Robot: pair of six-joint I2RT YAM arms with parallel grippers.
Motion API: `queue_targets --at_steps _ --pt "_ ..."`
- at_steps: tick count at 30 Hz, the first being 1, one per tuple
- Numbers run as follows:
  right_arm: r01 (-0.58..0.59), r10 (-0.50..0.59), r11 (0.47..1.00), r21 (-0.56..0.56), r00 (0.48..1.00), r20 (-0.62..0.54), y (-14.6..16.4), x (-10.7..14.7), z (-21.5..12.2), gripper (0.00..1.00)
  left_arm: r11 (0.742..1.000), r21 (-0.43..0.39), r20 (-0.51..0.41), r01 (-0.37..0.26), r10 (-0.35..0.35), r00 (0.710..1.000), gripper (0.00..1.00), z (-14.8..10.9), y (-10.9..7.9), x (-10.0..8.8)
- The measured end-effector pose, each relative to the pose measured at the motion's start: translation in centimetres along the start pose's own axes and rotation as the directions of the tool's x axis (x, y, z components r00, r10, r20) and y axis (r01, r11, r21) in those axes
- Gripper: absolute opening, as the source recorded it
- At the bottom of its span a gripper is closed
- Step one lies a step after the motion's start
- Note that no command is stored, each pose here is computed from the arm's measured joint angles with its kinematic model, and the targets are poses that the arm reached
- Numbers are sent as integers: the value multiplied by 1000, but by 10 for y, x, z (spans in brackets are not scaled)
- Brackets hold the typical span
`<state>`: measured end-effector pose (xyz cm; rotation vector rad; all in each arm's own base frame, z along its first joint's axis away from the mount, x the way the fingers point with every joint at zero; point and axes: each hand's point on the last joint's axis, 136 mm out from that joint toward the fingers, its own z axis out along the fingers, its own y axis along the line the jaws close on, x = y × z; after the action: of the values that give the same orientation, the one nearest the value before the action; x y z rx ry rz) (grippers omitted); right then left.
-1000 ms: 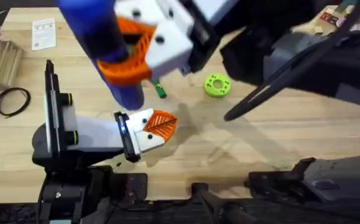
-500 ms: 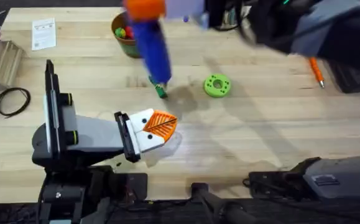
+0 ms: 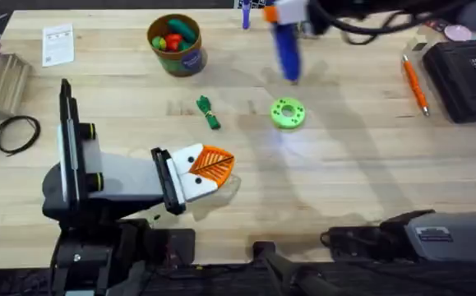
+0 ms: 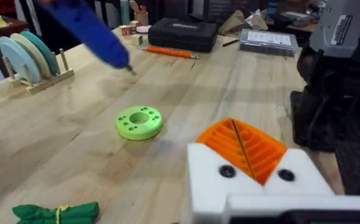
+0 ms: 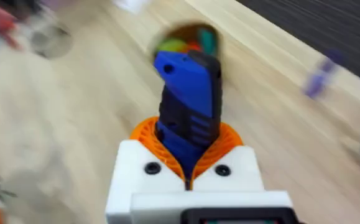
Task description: Pick up the gripper from the table and insert it into the empty holder that is missing its gripper. Then pick up a screw, insert it into the mounting hole, and use the screwdriver to tighten it. Finally, clean up the table by picking up the vegetable and placing it into the bucket.
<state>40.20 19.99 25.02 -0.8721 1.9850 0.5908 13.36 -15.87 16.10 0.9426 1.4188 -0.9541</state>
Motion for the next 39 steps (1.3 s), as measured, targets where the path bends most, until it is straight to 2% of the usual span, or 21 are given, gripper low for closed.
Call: queue_targets --at_steps 3,5,9,12,18,22,27,34,35,36,39 --pt "121 -109 986 111 988 -109 -25 20 -29 19 1000 0 0 0 0 1000 5 0 0 0" --pt "216 -183 965 148 961 -208 -39 37 -45 19 1000 0 0 0 0 1000 5 0 0 0" --pt "384 -311 919 91 848 -429 -54 85 -67 19 1000 0 0 0 0 1000 5 0 0 0" --pt "432 -349 901 31 766 -540 -65 115 -75 19 1000 0 0 0 0 1000 5 0 0 0" --pt "426 -377 897 -120 593 -712 -80 176 -81 19 1000 0 0 0 0 1000 5 0 0 0" --pt "442 -405 881 -170 518 -754 -97 199 -67 19 1000 0 0 0 0 1000 5 0 0 0" --pt "410 -427 880 -240 463 -777 -103 227 -54 19 1000 0 0 0 0 1000 5 0 0 0" --pt "376 -435 884 -279 438 -787 -106 247 -42 21 1000 0 0 0 0 1000 5 0 0 0" --pt "374 -435 884 -280 438 -787 -106 248 -42 41 1000 0 0 0 0 1000 5 0 0 0" --pt "373 -434 884 -280 438 -787 -106 248 -42 133 1000 0 0 0 0 1000 5 0 0 0" --pt "376 -435 883 -279 434 -789 -107 248 -42 563 1000 0 0 0 0 1000 5 0 0 0"
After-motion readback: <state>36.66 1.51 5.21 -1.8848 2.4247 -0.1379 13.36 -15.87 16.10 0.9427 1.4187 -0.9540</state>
